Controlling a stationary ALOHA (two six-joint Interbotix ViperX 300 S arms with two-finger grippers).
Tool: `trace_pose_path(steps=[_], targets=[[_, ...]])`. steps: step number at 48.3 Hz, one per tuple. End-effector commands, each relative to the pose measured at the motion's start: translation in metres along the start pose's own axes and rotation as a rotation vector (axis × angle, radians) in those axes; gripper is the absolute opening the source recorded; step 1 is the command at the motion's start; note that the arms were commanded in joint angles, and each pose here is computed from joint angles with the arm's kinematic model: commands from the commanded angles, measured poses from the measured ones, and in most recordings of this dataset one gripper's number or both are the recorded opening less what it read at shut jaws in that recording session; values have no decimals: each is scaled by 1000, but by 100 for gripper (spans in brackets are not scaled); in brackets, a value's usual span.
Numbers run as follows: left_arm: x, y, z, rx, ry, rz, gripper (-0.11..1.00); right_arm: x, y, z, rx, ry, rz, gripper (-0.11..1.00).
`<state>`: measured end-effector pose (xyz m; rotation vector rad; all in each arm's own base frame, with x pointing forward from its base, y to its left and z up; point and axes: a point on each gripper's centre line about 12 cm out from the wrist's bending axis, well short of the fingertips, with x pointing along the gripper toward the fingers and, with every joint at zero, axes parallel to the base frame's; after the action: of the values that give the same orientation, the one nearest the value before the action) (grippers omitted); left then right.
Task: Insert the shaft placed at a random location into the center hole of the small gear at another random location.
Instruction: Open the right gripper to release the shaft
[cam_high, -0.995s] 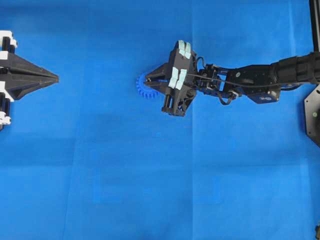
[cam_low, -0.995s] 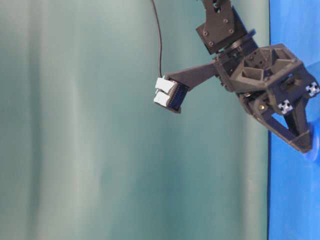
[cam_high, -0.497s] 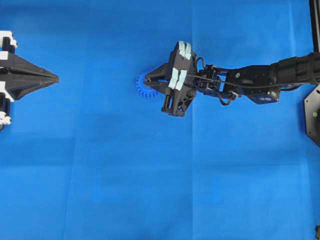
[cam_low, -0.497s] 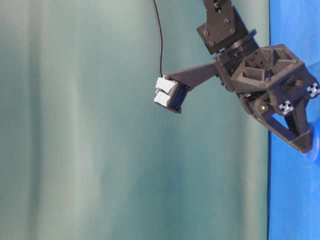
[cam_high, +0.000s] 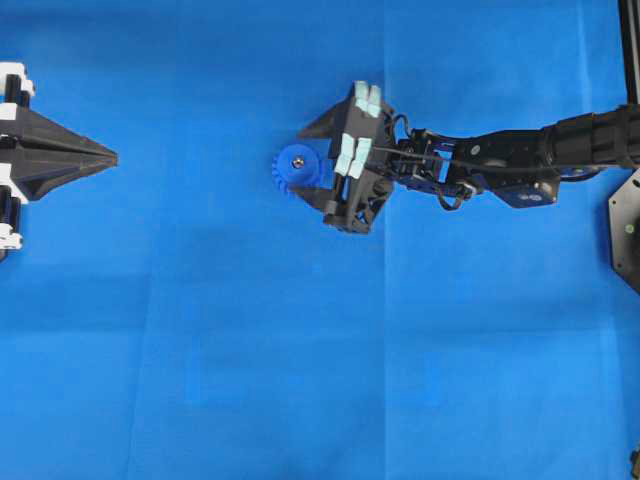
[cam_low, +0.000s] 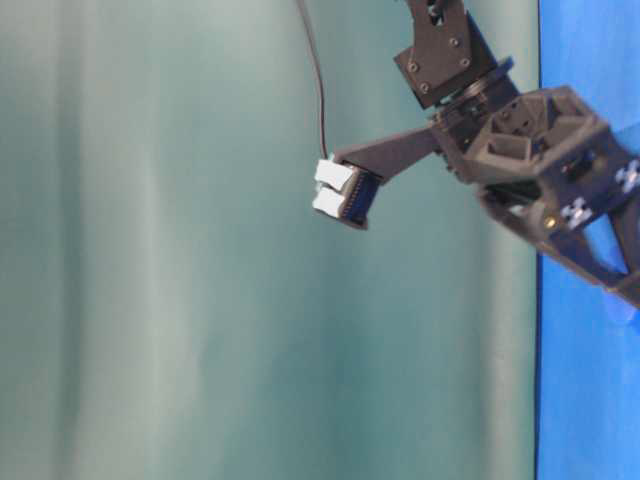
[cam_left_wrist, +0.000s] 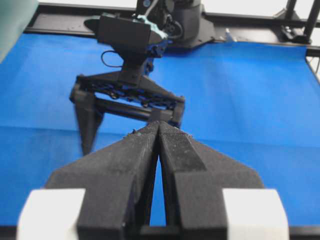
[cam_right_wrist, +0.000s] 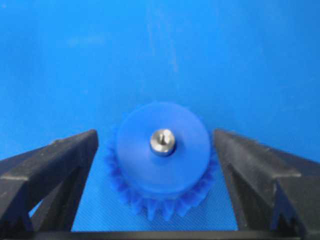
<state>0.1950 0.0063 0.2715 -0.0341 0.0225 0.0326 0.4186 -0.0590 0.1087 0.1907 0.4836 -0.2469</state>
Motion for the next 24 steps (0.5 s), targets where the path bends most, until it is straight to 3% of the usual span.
trace_pose_path(steps=[1,24], targets=[[1,0,4,3,-11,-1,0,-8,3,19,2,-52,10,86],[1,0,3,1,-9,-1,0,-55,13,76,-28,-158,49,86]])
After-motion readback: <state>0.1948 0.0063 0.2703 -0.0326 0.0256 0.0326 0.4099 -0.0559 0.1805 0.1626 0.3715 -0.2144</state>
